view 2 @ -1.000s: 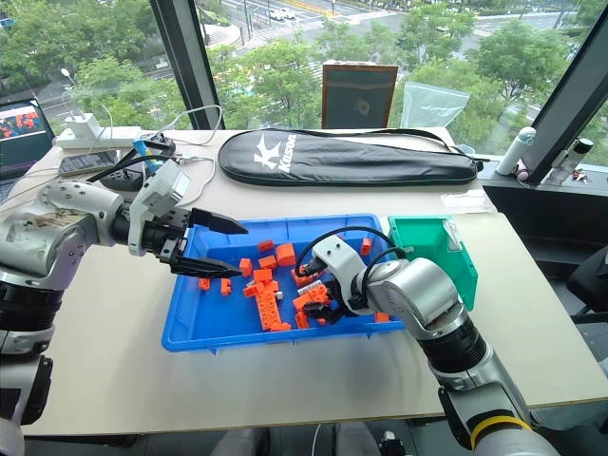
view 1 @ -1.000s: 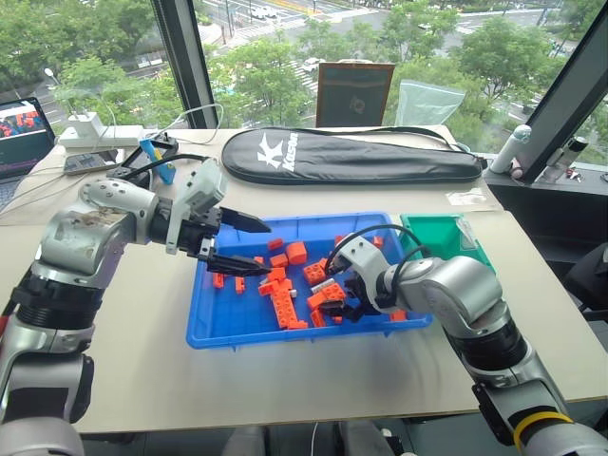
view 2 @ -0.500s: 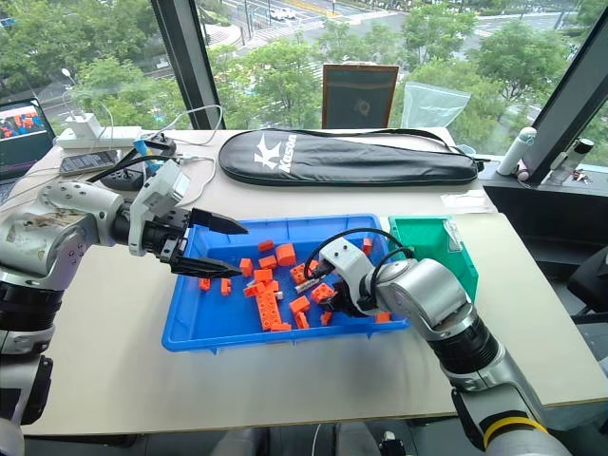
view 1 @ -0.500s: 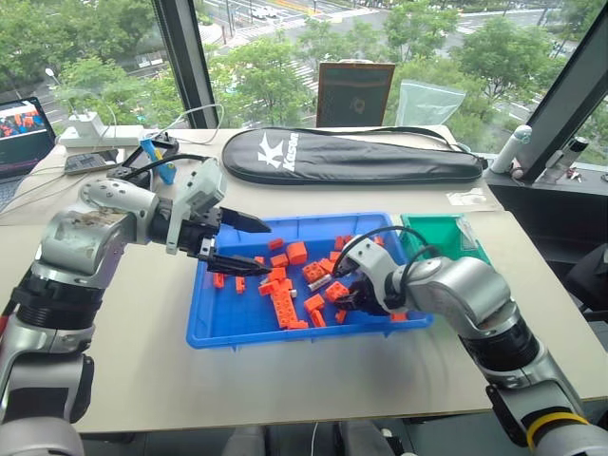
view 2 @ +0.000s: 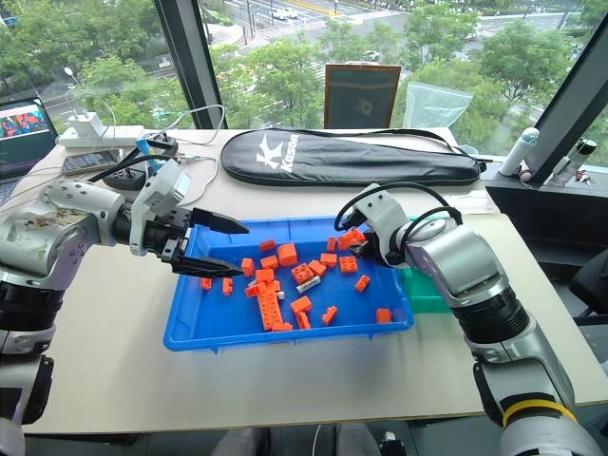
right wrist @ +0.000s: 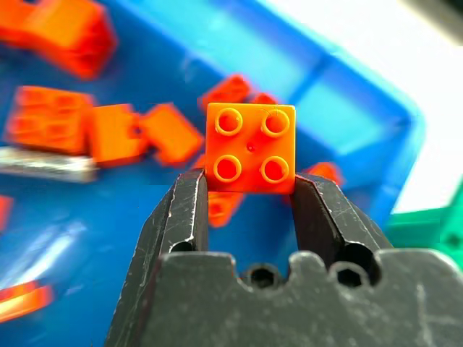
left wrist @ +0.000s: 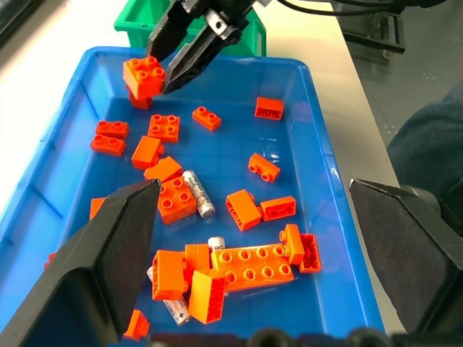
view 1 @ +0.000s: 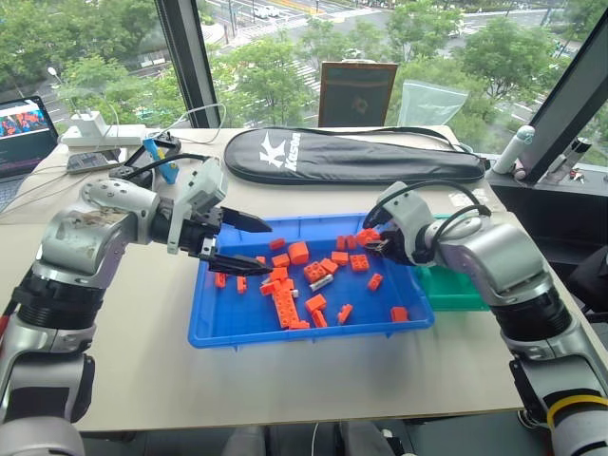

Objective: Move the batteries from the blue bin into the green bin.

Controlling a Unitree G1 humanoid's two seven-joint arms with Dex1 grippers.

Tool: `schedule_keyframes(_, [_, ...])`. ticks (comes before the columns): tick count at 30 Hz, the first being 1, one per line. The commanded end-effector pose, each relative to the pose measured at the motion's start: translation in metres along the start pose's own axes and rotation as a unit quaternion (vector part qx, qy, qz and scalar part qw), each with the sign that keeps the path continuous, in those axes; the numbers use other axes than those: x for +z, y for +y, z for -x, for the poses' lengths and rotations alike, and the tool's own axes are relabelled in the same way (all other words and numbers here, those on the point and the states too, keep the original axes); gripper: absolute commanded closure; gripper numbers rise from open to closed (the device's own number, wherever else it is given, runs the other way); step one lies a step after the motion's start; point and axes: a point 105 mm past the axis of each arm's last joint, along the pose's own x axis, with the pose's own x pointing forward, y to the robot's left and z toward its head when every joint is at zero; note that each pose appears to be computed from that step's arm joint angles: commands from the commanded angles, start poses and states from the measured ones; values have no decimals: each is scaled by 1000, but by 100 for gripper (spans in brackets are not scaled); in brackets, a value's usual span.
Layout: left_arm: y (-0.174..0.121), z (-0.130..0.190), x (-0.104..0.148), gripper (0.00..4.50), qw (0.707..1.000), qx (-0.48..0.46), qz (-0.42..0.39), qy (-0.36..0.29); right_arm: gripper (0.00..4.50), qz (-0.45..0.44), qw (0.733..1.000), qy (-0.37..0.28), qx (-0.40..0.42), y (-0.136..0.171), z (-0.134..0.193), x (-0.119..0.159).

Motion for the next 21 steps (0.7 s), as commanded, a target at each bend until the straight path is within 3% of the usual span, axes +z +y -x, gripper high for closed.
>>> schedule_keyframes(1, [-3, 3, 13, 0, 1000, 2, -26, 1, 3, -3, 998, -48, 42, 21, 6, 21])
schedule_keyframes(5, [-3, 4, 13, 0, 1000, 4, -25, 2, 3, -84, 990, -42, 106, 58, 1, 23])
schedule_keyframes(10, [-2, 5, 12, 0, 1000, 9, -28, 6, 3, -128, 986, -22, 105, 78, -7, 21])
schedule_keyframes(21, [0, 12, 12, 0, 999, 19, -28, 16, 3, -132, 989, 35, 65, 86, -23, 7])
